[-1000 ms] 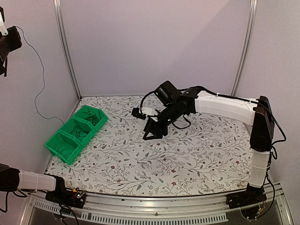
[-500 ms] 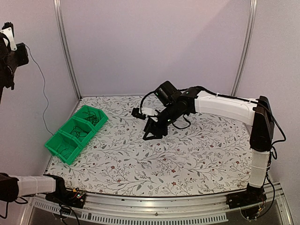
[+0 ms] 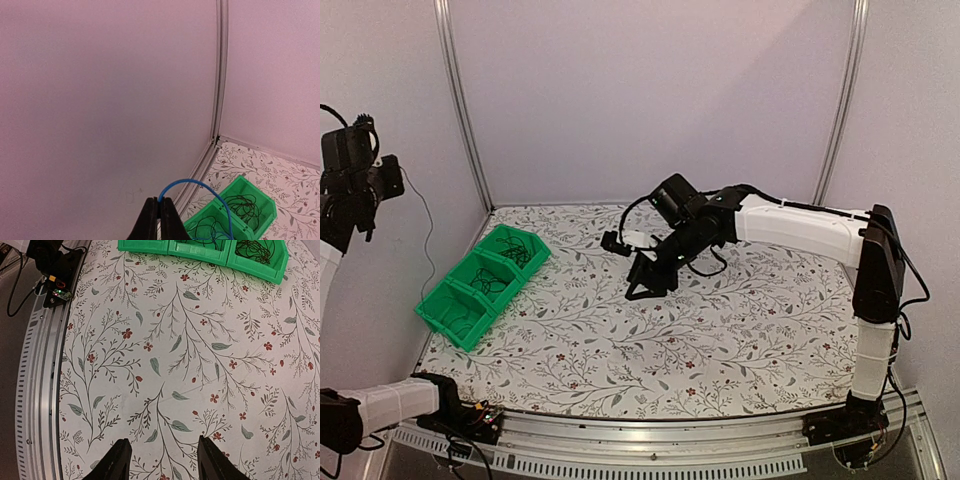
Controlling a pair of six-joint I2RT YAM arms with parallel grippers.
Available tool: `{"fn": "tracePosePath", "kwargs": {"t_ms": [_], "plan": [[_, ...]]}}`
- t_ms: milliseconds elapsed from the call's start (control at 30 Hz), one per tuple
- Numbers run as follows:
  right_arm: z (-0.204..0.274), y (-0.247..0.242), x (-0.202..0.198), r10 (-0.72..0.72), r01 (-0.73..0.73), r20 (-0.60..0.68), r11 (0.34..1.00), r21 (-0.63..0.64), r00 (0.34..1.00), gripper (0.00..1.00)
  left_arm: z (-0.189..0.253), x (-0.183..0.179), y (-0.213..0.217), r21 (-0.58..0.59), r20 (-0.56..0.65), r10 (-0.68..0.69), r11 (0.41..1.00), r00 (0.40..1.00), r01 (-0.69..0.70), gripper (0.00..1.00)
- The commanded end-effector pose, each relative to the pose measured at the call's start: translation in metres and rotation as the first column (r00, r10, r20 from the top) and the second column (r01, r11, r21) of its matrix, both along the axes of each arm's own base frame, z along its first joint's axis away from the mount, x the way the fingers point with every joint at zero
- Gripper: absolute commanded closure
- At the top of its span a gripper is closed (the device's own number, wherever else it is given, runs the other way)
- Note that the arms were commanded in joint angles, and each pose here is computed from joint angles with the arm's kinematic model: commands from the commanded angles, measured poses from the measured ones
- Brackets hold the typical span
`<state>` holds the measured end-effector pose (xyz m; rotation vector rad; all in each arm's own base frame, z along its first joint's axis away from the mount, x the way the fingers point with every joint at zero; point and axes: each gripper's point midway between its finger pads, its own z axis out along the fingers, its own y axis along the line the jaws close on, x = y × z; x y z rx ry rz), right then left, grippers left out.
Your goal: Untangle the cables
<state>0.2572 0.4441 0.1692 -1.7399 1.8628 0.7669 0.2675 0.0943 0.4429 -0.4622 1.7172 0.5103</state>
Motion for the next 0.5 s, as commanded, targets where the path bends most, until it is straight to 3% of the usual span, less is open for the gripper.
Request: {"fn": "tracePosePath", "kwargs": {"t_ms": [0,467], "plan": [[-0.008,-0.003,-0.001,0.000,-0.001,-0.022,1.000,-0.011,1.000,0.51,-0.052,-0.005,0.009,-0.067,-0.112,0.045,0.996,0.993,-0.053,1.00],[-0.010,-0.005,-0.002,-0.001,0.001,-0.014,1.000,-0.024,1.000,0.51,-0.159,0.000,0.005,-0.249,-0.363,-0.027,0.966,0.931,-0.070,1.00]]}}
